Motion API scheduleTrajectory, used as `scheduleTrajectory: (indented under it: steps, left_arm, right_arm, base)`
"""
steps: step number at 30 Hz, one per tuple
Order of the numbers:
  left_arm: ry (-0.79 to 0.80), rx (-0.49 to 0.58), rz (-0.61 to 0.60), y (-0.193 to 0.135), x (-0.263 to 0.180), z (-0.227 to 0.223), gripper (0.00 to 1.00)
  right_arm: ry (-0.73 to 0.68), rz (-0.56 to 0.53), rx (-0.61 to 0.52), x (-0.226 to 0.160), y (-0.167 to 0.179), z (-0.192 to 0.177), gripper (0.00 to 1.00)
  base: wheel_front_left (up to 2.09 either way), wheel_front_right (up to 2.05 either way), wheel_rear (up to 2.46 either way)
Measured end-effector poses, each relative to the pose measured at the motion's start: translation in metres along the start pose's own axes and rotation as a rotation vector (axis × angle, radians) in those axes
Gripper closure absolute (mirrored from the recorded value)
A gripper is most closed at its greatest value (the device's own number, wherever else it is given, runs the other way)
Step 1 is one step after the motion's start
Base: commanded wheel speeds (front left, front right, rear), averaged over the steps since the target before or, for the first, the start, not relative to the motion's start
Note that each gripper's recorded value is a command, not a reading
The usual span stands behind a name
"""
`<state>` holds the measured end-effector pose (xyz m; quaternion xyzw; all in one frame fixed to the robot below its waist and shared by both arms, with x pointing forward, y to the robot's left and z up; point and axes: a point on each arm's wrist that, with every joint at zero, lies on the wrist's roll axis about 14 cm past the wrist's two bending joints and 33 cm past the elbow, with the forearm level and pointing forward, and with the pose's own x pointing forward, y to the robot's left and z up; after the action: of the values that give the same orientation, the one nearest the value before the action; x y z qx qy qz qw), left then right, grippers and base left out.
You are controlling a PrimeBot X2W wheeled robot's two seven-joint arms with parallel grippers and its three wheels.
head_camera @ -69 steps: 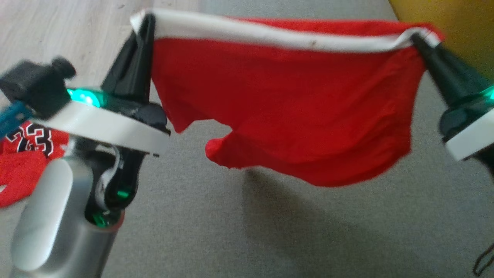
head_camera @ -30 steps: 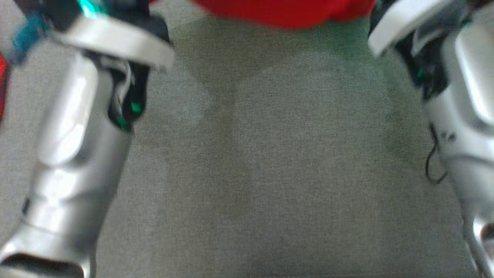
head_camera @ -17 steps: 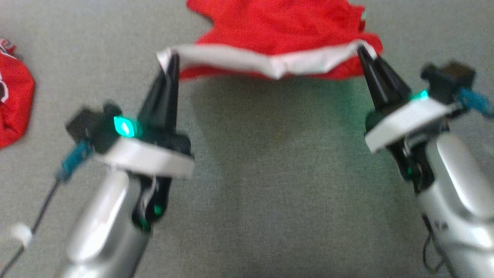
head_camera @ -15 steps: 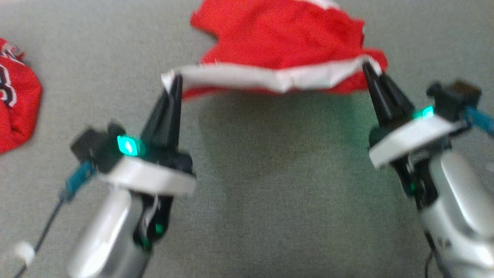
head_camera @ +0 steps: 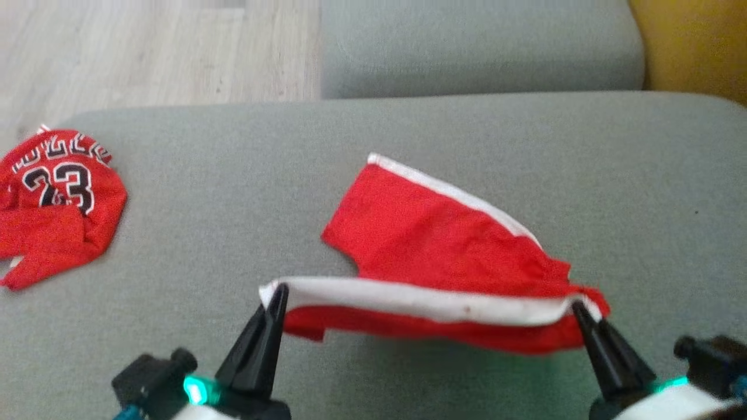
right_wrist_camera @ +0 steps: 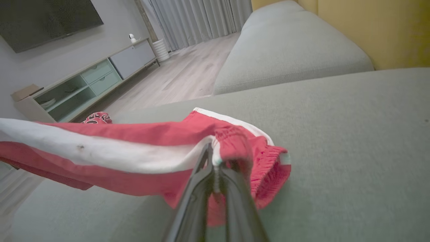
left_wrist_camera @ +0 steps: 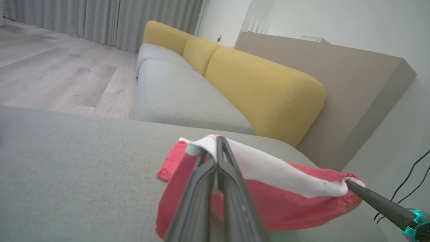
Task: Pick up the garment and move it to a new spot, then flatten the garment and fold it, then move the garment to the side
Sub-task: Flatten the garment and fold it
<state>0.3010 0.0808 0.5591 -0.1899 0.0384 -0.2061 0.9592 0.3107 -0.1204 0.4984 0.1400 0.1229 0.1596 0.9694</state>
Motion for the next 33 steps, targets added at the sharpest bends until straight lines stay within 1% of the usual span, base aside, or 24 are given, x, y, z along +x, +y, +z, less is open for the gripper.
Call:
scheduleTrajectory:
  steps: [3, 6, 9, 11, 16, 19, 27, 33]
  left_arm:
    - [0.047, -0.019, 0.016, 0.001, -0.008, -0.010, 1.00]
    - [0.085, -0.027, 0.024, 0.008, -0.002, -0.020, 1.00]
    - [0.133, -0.012, 0.017, 0.017, 0.012, -0.033, 1.00]
    - [0.148, -0.002, 0.000, 0.022, 0.029, -0.038, 1.00]
    - [0.153, 0.030, -0.045, 0.030, 0.084, -0.044, 1.00]
    - [0.173, 0.067, -0.058, 0.040, 0.117, -0.051, 1.00]
    - [0.288, 0.166, -0.076, 0.068, 0.194, -0.093, 1.00]
    - [0.350, 0.203, -0.104, 0.073, 0.235, -0.122, 1.00]
  right_arm:
    - [0.051, -0.022, 0.039, -0.012, 0.002, -0.013, 1.00]
    - [0.077, -0.045, 0.066, -0.009, -0.003, -0.019, 1.00]
    - [0.116, -0.070, 0.114, -0.001, -0.010, -0.031, 1.00]
    - [0.132, -0.098, 0.126, 0.007, -0.020, -0.037, 1.00]
    - [0.104, -0.144, 0.155, 0.035, -0.040, -0.038, 1.00]
    - [0.096, -0.167, 0.165, 0.050, -0.051, -0.040, 1.00]
    - [0.091, -0.236, 0.182, 0.086, -0.084, -0.053, 1.00]
    - [0.094, -0.259, 0.193, 0.103, -0.097, -0.066, 1.00]
  base:
    - [0.00, 0.00, 0.00]
    - [0.00, 0.00, 0.00]
    - [0.00, 0.00, 0.00]
    - [0.00, 0.00, 0.00]
    - [0.00, 0.00, 0.00]
    - [0.00, 0.00, 0.00]
    - [0.00, 0.00, 0.00]
    - [0.00, 0.00, 0.00]
